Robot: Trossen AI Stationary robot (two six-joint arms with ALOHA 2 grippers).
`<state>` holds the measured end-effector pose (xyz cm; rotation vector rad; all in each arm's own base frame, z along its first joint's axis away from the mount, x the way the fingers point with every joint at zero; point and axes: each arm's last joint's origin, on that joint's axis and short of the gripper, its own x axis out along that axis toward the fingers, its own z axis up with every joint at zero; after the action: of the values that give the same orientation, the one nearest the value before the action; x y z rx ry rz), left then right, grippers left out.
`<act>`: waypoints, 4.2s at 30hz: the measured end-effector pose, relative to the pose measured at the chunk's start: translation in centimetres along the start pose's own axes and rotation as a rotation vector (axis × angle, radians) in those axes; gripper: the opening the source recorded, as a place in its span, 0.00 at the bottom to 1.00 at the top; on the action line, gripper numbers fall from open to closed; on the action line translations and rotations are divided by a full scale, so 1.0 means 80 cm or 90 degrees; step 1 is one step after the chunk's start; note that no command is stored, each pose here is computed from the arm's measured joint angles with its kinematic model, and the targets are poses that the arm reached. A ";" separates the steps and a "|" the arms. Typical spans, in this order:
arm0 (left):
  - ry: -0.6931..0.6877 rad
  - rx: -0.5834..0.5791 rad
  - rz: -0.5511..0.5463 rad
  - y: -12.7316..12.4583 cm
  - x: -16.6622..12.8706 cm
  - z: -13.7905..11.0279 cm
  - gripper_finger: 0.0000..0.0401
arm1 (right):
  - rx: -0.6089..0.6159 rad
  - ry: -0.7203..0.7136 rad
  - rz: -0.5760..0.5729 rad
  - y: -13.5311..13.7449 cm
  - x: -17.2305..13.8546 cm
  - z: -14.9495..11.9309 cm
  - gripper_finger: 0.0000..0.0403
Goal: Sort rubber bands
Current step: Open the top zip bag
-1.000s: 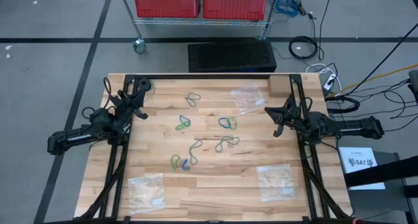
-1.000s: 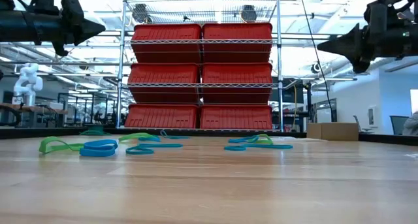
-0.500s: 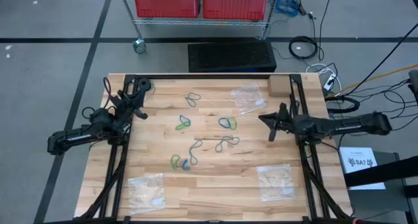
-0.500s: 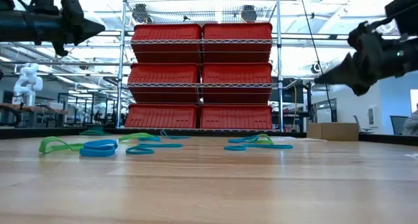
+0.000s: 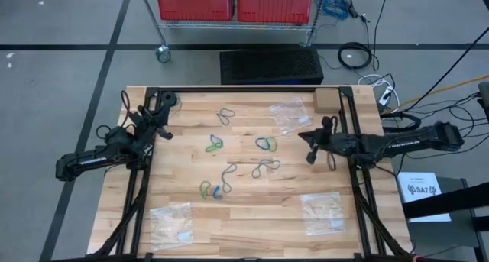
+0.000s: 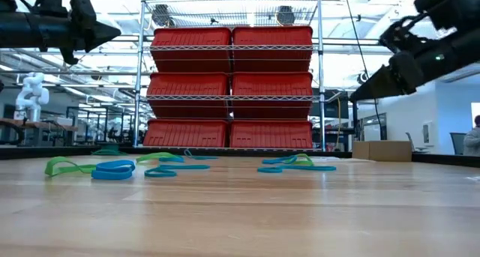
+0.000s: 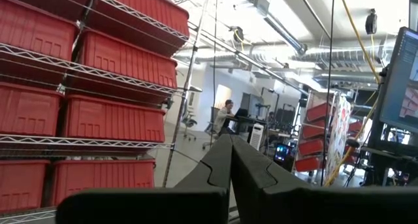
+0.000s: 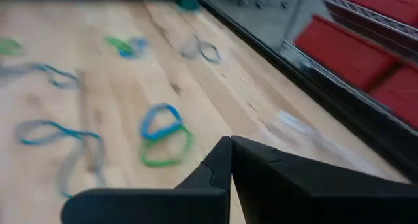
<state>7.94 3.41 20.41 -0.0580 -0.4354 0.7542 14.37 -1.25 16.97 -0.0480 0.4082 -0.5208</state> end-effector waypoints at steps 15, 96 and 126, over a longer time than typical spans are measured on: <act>-0.001 -0.001 0.000 0.000 0.000 0.000 0.03 | -0.062 0.219 -0.120 -0.024 0.059 0.025 0.07; 0.372 0.277 -0.424 -0.119 0.162 -0.078 0.29 | -0.119 0.130 0.193 0.042 0.171 0.197 0.00; 0.371 0.232 -0.442 -0.139 0.190 -0.089 0.02 | -0.148 0.130 0.199 0.045 0.170 0.196 0.00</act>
<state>27.79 6.24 21.70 0.2046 0.2446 0.0984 32.95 -5.71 25.88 -0.1524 0.6625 -0.1676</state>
